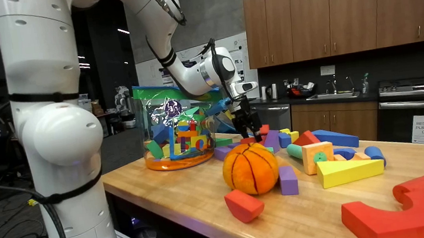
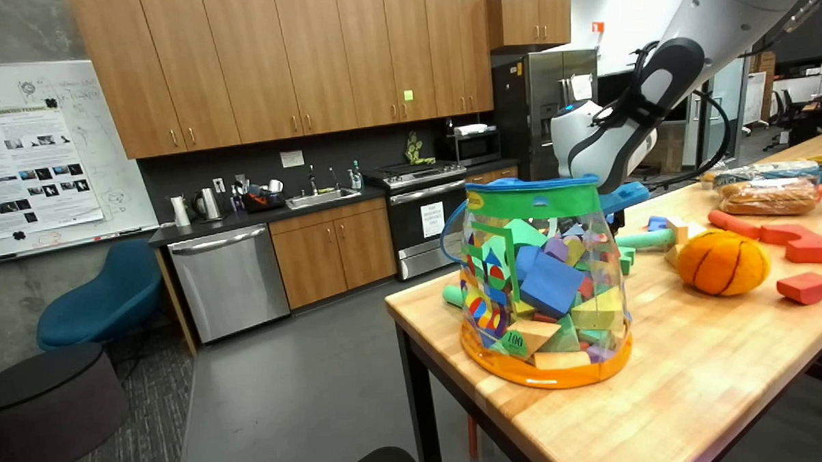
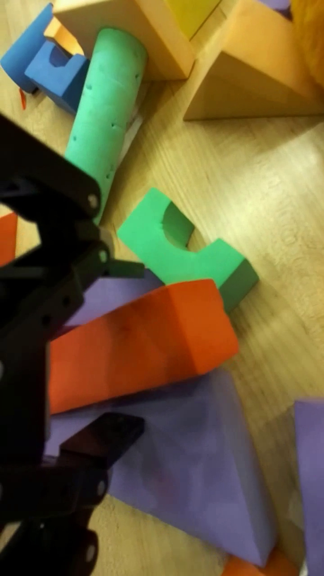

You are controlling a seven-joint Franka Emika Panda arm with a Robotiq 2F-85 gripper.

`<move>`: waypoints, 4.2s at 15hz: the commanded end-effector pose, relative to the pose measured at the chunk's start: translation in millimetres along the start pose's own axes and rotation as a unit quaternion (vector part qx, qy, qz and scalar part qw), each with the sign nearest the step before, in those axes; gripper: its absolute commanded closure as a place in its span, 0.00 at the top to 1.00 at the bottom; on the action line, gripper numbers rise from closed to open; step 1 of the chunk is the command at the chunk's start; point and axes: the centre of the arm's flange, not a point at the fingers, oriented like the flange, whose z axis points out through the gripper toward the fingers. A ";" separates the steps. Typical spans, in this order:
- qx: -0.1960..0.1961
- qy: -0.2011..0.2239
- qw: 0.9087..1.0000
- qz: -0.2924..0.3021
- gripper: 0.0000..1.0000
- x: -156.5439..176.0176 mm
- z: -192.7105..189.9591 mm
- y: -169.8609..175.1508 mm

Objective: Take the green cylinder out of the bag and put the blue block in the bag.

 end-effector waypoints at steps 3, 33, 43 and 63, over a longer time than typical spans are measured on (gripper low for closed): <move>-0.002 -0.012 1.000 -0.009 0.28 11.2 -0.8 -8.5; 0.080 0.263 0.959 0.067 0.18 -4.1 -326.1 63.7; 0.062 0.348 0.926 -0.136 0.18 -80.0 -369.0 -53.3; 0.052 0.334 0.920 -0.197 0.68 -117.7 -351.2 -102.9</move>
